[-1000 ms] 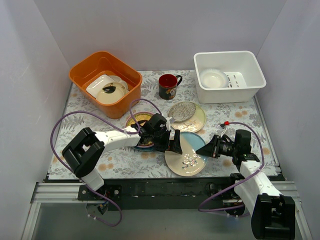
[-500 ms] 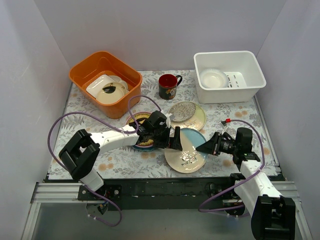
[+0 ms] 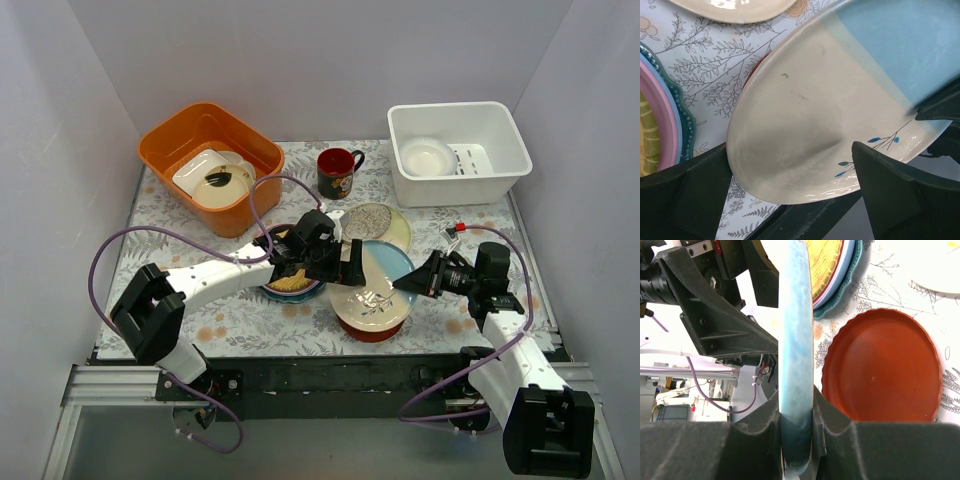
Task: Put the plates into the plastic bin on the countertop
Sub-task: Pick up the plate at the center of the board, then place the plate in the plastic bin.
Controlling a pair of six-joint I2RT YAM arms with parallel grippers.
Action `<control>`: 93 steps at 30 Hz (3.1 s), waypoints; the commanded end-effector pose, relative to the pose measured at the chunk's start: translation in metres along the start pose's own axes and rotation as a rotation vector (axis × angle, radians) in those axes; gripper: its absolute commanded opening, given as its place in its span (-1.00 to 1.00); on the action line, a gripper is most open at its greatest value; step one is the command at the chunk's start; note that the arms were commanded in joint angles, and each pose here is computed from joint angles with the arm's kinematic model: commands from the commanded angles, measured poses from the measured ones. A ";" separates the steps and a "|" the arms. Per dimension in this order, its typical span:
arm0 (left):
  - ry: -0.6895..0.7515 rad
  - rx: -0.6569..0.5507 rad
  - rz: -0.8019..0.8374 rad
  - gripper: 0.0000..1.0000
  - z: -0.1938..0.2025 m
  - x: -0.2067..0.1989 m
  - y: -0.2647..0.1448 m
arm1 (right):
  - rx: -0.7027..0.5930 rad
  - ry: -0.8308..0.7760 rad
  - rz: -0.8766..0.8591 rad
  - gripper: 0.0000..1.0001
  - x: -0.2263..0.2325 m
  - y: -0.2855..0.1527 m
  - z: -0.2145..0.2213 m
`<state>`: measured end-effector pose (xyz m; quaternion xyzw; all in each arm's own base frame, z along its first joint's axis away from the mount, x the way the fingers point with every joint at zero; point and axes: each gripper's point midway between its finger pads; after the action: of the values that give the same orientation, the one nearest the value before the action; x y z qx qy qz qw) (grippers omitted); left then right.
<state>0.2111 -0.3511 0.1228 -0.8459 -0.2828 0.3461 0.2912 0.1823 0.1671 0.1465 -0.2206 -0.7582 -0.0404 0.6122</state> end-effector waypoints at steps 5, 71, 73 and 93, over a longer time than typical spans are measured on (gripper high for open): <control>0.064 -0.152 -0.095 0.96 -0.047 -0.001 -0.030 | 0.042 -0.103 -0.101 -0.97 0.041 -0.002 -0.013; 0.077 -0.197 -0.264 0.96 -0.052 0.041 -0.045 | -0.113 -0.197 -0.001 -0.97 0.077 0.038 -0.218; 0.077 -0.195 -0.262 0.96 -0.052 0.040 -0.044 | -0.147 -0.186 -0.007 -0.97 0.079 0.033 -0.230; 0.081 -0.148 -0.282 0.96 -0.040 0.049 -0.036 | -0.305 -0.150 -0.035 -0.97 0.093 0.004 -0.314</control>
<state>0.2607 -0.3081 0.1500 -0.8289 -0.4136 0.2498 0.2819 0.4453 0.0993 0.2499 -0.3289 -0.7449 -0.1109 0.5697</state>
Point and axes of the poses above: each gripper's point midway between its finger pads, its own y axis out along the fingers, its own x axis along the line the jaws close on, z = x × y, and after that the axes turned 13 degrees about y, right-handed
